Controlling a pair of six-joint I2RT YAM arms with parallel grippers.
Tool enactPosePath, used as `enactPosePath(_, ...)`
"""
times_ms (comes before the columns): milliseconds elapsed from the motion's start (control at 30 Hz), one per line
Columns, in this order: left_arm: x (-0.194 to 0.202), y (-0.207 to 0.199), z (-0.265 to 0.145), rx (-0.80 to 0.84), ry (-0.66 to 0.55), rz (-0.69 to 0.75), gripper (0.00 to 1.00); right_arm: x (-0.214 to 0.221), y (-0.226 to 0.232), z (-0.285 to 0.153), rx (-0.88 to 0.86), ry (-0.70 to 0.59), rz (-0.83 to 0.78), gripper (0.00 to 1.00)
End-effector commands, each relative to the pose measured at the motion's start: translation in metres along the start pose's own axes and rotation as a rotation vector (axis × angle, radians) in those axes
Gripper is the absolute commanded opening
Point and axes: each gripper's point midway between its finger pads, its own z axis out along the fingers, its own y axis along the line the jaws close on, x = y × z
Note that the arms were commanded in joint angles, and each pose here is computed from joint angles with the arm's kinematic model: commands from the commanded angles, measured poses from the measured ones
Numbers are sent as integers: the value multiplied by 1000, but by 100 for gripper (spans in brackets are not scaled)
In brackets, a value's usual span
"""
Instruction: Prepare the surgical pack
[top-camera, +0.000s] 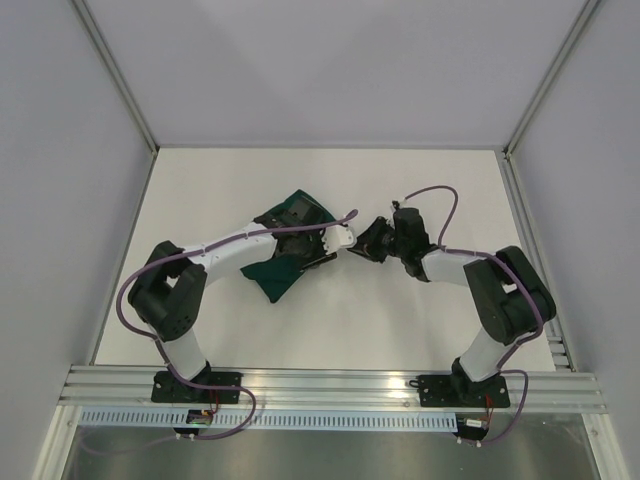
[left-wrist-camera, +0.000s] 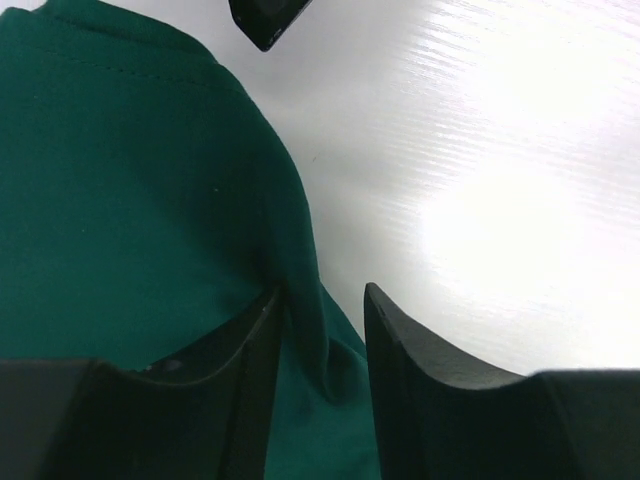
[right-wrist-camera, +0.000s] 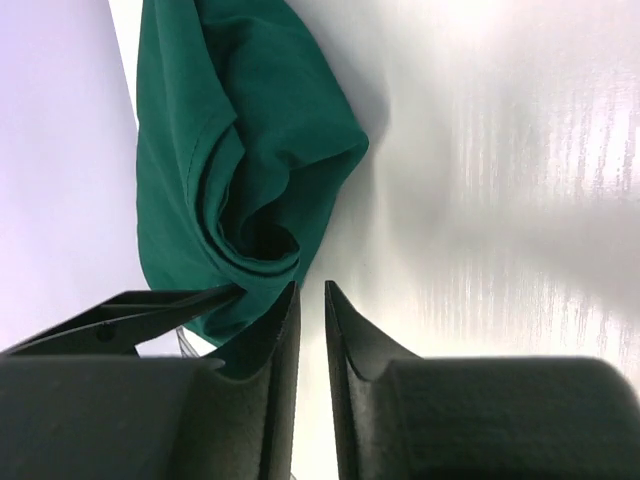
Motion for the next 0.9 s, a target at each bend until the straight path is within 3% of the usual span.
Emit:
enactPosePath(0, -11, -20, -3, 103, -22, -5, 46, -9, 31, -9, -78, -5, -134, 20)
enactPosePath(100, -20, -24, -13, 128, -49, -7, 52, -15, 43, -13, -99, -28, -181, 33)
enactPosePath(200, -29, -26, -30, 129, -70, -10, 53, -16, 53, -13, -123, -26, -224, 37)
enactPosePath(333, -41, -27, -59, 109, -121, -10, 61, -17, 59, -7, -115, -28, -271, 41)
enactPosePath(567, 5, -15, -35, 7, 30, -17, 61, -23, 46, 17, -31, -14, -278, 40)
enactPosePath(667, 22, -26, -25, 47, 59, -2, 54, -23, 39, 22, -2, -6, -273, 16)
enactPosePath(767, 37, -32, -16, 62, 95, 9, 45, -26, 24, 25, 51, -17, -273, 3)
enactPosePath(867, 49, -38, -12, 84, 129, 6, 32, -27, 6, 26, 116, -27, -261, 0)
